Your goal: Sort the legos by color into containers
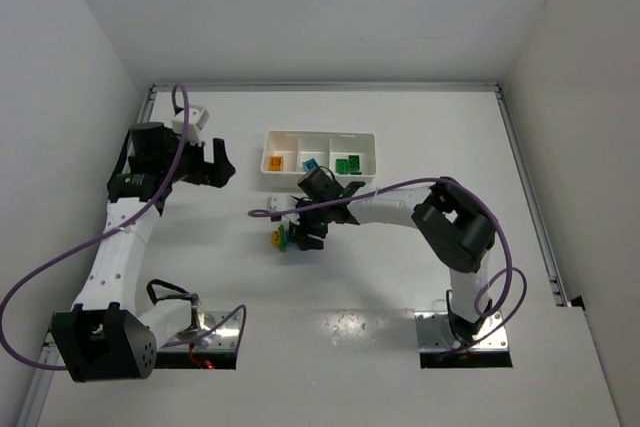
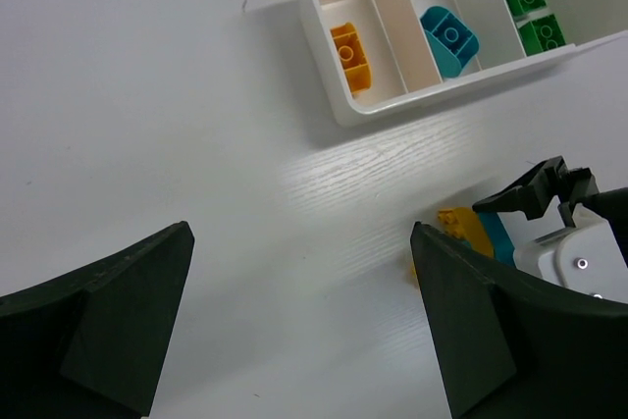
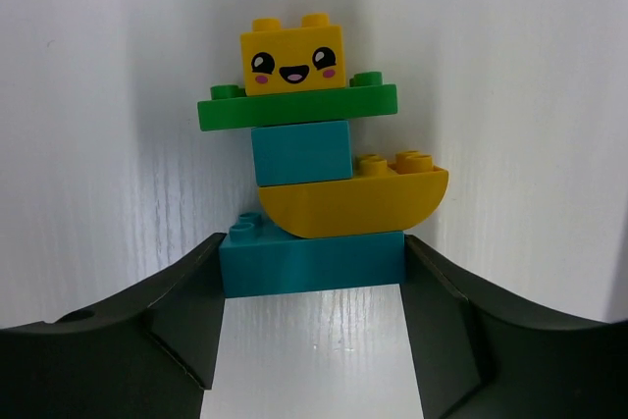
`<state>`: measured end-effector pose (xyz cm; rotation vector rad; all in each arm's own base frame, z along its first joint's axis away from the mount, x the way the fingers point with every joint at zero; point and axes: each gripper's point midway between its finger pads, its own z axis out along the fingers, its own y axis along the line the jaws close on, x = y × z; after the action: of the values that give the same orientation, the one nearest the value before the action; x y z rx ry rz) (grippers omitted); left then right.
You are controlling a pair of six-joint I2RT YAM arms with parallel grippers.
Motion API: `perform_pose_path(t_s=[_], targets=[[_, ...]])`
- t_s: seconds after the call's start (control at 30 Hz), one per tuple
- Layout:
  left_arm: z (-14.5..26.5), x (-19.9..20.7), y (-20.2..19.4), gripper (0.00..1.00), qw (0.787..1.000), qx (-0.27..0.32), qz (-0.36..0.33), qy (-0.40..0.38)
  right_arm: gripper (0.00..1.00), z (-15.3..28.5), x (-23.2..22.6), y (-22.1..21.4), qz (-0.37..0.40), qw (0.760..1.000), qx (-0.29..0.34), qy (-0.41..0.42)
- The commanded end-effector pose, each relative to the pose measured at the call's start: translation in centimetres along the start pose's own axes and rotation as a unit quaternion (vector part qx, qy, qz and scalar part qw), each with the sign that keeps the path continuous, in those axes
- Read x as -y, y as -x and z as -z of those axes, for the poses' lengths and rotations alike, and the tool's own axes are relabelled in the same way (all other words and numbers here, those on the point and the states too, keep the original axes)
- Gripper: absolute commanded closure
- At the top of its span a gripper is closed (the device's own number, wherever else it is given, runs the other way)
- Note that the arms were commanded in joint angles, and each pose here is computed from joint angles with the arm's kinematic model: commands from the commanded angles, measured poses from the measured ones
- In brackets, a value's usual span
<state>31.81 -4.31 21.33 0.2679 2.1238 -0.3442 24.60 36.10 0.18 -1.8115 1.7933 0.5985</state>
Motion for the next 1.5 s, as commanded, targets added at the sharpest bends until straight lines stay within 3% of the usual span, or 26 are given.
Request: perform_pose_path(t_s=[0.0,0.1,0.2,0.27,0.53,0.93,1.17,1.47], targets=[[0.0,0.8,0.2,0.01,0.999,0.009,-0.006,-0.031,0.79,0.0,-0.1,0.7,0.015,1.0,0.013,0.014],[-0.4,2.0,-1.3,0.1,0.997,-0.016,-0.007,-0.074,1.0,1.6,0.4,1.6,0.018,0.999,0.028,0.0],[-0.3,4.8,-3.1,0.14,0.985,-0.045,-0.008,-0.169,1.0,4.6,1.1,3.3,0.019,0.998,0.054,-0.026],[-0.1,7.2,-5.0,0.14,0.964,-0.073,0.013,-0.255,1.0,6.3,1.7,4.1,0.02,0.996,0.068,-0.046],[-1.2,12.0,-6.3,0.15,0.896,-0.144,0.05,-0.417,1.0,12.8,2.7,8.6,0.063,0.982,0.137,-0.117],[-0.4,13.3,-4.5,0.15,0.843,-0.145,0.078,-0.511,1.0,13.1,3.2,8.0,0.075,0.978,0.119,-0.153],[-0.3,14.3,-5.2,0.15,0.833,-0.147,0.063,-0.529,1.0,13.6,4.2,9.3,0.072,0.973,0.134,-0.172],[-2.3,14.0,-5.1,0.18,0.837,-0.145,0.07,-0.522,1.0,13.2,4.3,11.7,0.081,0.972,0.152,-0.161]])
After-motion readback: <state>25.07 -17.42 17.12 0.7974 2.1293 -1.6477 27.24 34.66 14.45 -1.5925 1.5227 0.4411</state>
